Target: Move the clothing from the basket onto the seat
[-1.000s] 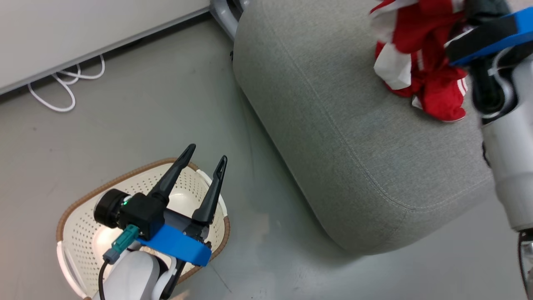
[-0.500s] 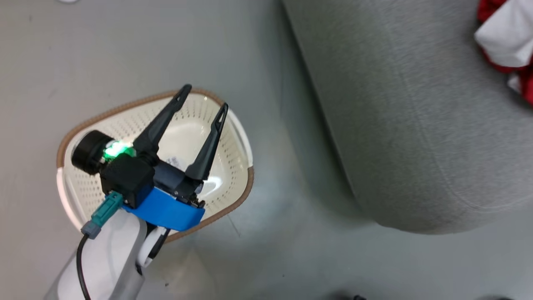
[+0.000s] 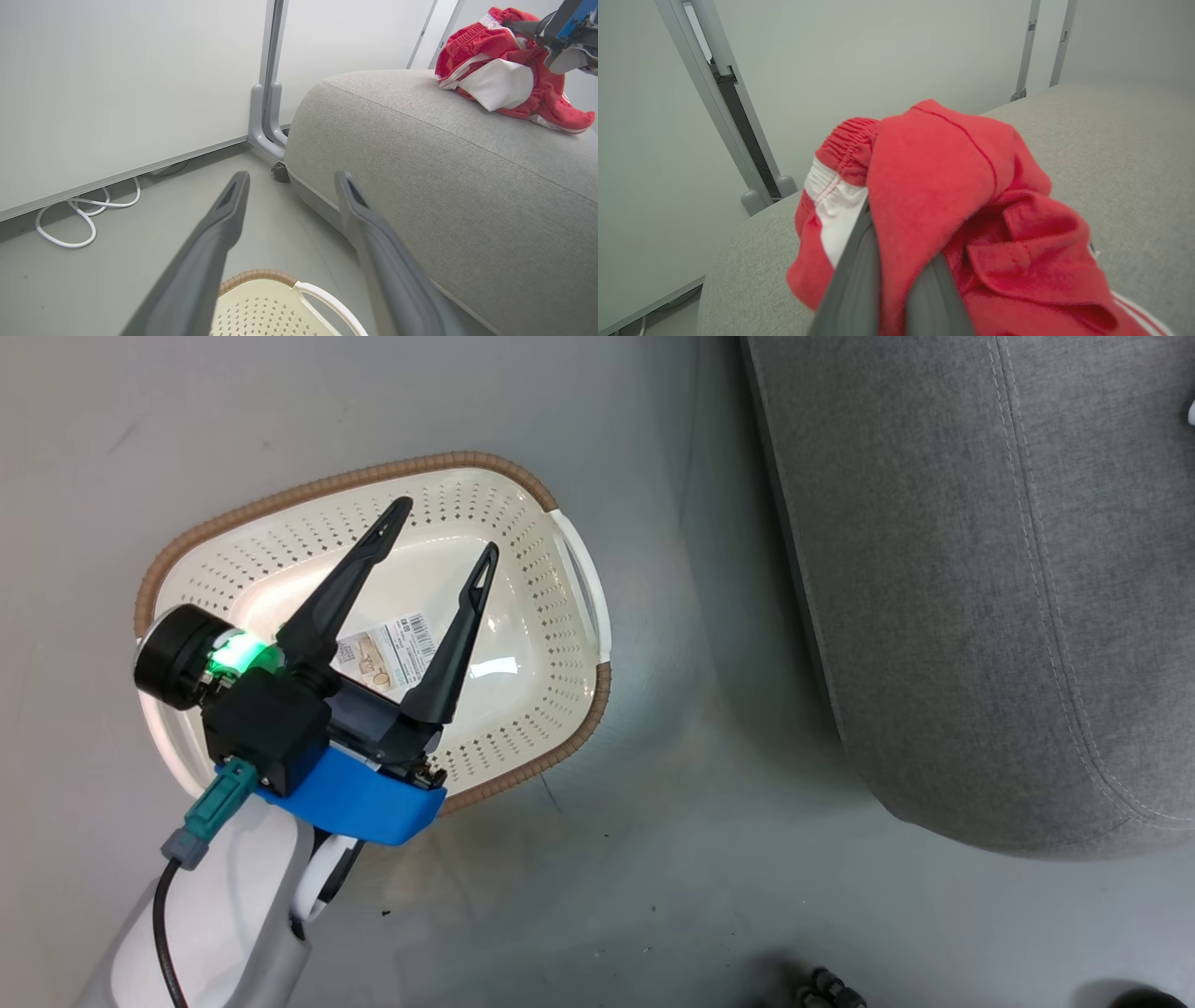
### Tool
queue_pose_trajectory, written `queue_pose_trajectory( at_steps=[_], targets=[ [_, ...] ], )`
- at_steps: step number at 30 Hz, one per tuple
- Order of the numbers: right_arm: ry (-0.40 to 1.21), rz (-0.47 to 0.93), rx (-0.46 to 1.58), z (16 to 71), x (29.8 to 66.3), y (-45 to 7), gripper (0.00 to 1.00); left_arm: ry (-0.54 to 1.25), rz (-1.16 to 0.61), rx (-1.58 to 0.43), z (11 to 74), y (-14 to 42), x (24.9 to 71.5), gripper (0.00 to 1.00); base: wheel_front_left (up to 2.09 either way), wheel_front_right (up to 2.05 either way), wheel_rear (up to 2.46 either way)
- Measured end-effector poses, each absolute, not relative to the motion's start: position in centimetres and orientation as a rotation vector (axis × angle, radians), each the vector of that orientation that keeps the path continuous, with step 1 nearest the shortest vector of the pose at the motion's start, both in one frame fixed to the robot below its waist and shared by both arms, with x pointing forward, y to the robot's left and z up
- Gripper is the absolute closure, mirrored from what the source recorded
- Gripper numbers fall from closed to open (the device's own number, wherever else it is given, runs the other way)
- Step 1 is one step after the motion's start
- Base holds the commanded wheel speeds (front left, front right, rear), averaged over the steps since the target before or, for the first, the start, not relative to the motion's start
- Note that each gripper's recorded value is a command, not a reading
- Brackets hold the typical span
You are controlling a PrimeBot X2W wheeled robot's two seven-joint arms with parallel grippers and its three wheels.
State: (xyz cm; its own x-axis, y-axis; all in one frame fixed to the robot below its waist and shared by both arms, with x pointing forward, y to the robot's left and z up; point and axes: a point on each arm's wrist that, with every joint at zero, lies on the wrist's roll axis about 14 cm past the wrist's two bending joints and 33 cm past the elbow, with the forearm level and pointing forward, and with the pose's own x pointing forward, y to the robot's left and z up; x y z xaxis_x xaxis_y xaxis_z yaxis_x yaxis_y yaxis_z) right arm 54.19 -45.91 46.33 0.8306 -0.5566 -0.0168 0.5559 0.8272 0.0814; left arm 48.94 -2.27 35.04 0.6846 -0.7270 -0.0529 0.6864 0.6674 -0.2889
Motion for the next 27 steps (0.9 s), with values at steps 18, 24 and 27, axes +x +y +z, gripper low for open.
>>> queue_pose_trajectory(
  at_steps=[18, 24, 27],
  targets=[
    [0.013, -0.559, 0.039, 47.5, 52.6, -44.7, 0.0, 0.106, -0.784, -0.258, 38.8, -2.7, 49.1, 0.0, 0.0, 0.0, 0.0],
    [0.034, -0.524, 0.015, 48.3, 51.1, -43.7, 0.0, 0.1, -0.756, -0.274, 40.9, -2.5, 48.0, 0.0, 0.0, 0.0, 0.0],
    [0.043, -0.494, 0.004, 48.9, 50.2, -42.8, 0.0, 0.103, -0.732, -0.276, 41.8, -2.0, 47.2, 0.0, 0.0, 0.0, 0.0]
  ],
)
